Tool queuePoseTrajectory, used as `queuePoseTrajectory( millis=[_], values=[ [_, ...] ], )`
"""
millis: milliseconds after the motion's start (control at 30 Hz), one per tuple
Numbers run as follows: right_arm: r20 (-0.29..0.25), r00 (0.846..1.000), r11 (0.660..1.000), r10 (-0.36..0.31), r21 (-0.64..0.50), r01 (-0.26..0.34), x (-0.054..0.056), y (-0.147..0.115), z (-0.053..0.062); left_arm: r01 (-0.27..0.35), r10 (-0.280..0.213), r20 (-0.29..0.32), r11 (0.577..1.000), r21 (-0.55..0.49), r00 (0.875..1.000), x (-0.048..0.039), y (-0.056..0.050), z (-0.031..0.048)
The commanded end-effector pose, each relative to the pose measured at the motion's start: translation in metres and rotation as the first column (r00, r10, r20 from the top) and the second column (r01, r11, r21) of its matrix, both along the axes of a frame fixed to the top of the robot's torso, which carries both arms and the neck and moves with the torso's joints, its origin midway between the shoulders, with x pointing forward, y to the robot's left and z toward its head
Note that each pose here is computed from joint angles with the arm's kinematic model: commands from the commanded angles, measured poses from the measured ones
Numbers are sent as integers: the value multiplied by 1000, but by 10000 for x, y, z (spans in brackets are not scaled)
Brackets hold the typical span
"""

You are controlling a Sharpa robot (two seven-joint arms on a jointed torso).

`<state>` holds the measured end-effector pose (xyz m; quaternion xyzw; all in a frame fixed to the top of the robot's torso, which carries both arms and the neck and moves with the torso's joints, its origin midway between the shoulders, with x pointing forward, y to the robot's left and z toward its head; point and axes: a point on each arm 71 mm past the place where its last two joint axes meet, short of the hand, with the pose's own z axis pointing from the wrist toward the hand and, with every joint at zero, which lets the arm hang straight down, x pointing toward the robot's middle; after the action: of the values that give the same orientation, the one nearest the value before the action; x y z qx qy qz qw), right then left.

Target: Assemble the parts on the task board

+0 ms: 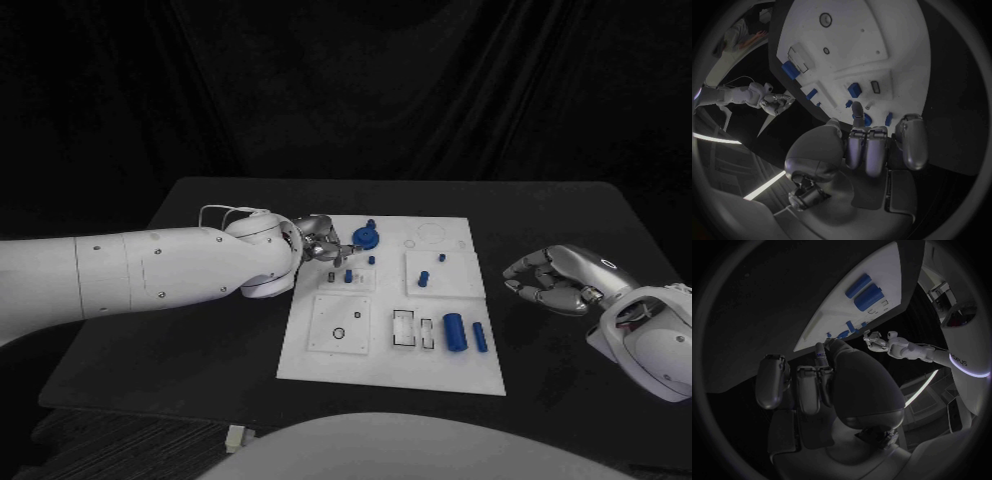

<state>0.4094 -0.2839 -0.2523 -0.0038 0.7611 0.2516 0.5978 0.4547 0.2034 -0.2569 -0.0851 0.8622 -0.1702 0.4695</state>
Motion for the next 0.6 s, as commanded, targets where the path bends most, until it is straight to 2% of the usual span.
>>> queuePoseTrajectory(
  millis=[33,233,400,600],
  values=[
    [22,1000,1000,-2,7,2,-3,-1,12,37,-37,-25,999,3,999,35,-18,81],
    [31,1000,1000,-4,12,3,-8,-5,22,55,-55,-15,998,32,998,141,-11,301],
    [49,999,1000,-2,24,1,-21,4,44,66,-68,12,994,86,998,281,6,479],
    [72,997,999,7,41,-10,-41,27,73,35,-42,42,989,144,998,479,100,544]
  ],
)
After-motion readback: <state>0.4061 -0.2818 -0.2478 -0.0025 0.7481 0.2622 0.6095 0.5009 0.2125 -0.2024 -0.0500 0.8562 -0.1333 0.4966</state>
